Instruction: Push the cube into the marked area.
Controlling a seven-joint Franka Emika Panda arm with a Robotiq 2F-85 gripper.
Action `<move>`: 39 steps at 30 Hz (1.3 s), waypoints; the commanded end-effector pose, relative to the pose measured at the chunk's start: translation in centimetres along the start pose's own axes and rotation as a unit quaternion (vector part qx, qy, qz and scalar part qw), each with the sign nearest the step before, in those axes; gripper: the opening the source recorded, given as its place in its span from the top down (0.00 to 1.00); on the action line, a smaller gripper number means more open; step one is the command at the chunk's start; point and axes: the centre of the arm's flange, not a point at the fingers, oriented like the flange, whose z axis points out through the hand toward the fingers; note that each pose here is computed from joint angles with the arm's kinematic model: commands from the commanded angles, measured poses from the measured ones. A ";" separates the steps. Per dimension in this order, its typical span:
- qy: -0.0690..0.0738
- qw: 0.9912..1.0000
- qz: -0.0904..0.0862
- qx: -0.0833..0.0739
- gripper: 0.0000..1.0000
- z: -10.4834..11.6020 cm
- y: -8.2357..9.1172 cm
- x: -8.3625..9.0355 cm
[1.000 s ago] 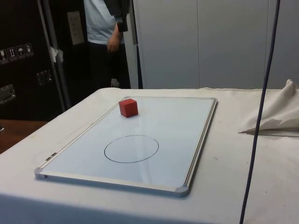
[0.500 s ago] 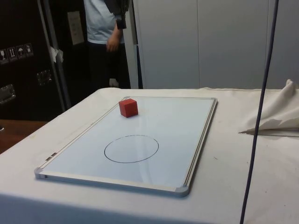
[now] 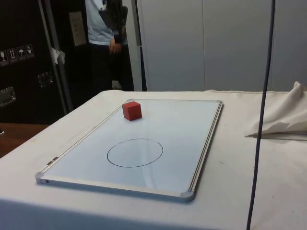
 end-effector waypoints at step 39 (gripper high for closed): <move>0.036 0.994 0.100 -0.013 1.00 12.6 4.7 2.3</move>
